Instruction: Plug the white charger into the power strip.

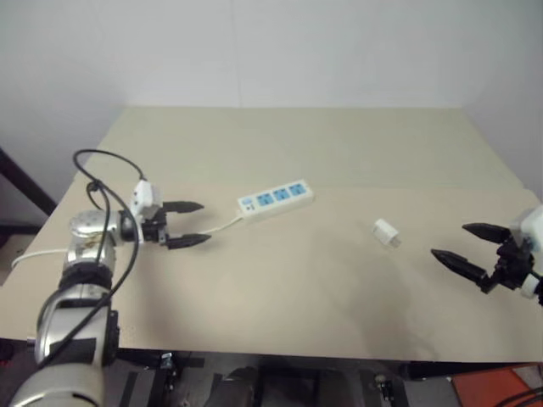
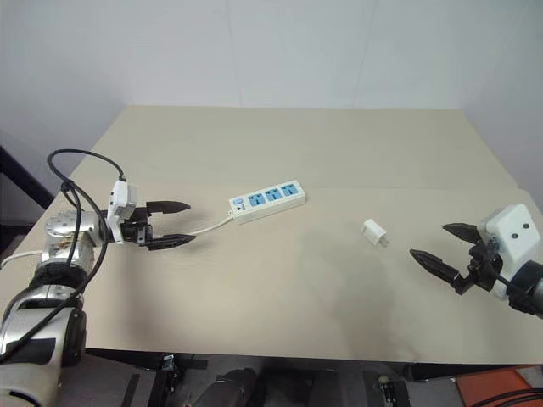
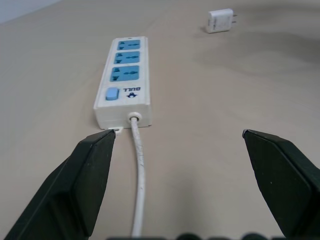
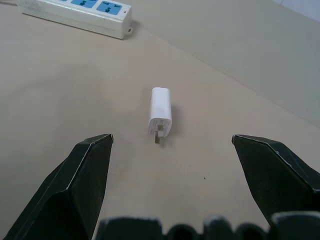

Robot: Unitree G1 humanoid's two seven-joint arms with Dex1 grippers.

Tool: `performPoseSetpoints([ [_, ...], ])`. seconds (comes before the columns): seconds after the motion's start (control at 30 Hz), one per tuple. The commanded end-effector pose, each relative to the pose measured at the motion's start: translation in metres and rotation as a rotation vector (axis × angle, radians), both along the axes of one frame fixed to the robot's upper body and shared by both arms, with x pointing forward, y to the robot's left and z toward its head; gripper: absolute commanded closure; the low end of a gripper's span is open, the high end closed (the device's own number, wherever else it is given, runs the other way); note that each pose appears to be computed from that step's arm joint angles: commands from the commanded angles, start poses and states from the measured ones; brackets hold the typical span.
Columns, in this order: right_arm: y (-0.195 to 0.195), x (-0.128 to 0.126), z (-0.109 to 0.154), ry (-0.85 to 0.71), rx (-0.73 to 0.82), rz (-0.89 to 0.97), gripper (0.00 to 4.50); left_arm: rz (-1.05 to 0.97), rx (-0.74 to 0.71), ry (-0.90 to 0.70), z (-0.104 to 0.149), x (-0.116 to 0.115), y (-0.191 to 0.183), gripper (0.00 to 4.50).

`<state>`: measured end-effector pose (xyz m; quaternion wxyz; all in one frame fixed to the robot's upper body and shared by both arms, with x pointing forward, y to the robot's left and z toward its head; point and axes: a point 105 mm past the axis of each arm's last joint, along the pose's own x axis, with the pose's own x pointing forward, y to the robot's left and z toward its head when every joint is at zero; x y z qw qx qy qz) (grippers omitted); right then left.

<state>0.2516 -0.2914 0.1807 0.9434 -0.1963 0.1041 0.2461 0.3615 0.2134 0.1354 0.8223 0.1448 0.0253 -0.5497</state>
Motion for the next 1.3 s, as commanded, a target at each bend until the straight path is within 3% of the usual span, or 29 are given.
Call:
performPoseSetpoints([
  [0.03,0.009,0.001,0.009,-0.052,-0.029,0.015,0.0,0.025,0.038,-0.04,0.006,0.011,-0.004,0.02],
  [0.17,0.014,0.002,0.008,-0.06,-0.03,0.013,0.0,0.042,0.023,-0.039,0.009,0.022,-0.016,0.02],
  [0.3,0.017,0.002,0.009,-0.067,-0.018,0.004,0.0,0.118,0.131,-0.069,-0.002,0.037,-0.027,0.02],
  [0.4,0.019,-0.001,0.007,-0.066,-0.015,-0.001,0.0,0.168,0.083,-0.048,-0.005,0.044,-0.035,0.02],
  [0.93,0.022,-0.015,0.001,-0.051,-0.022,-0.052,0.0,0.261,0.165,0.12,-0.044,0.052,-0.055,0.02],
  [1.07,0.023,-0.016,0.0,-0.051,-0.014,-0.059,0.0,0.286,0.187,0.137,-0.045,0.056,-0.058,0.86],
  [1.3,0.025,-0.014,-0.003,-0.053,-0.004,-0.065,0.0,0.247,0.198,0.149,-0.047,0.053,-0.063,3.07],
])
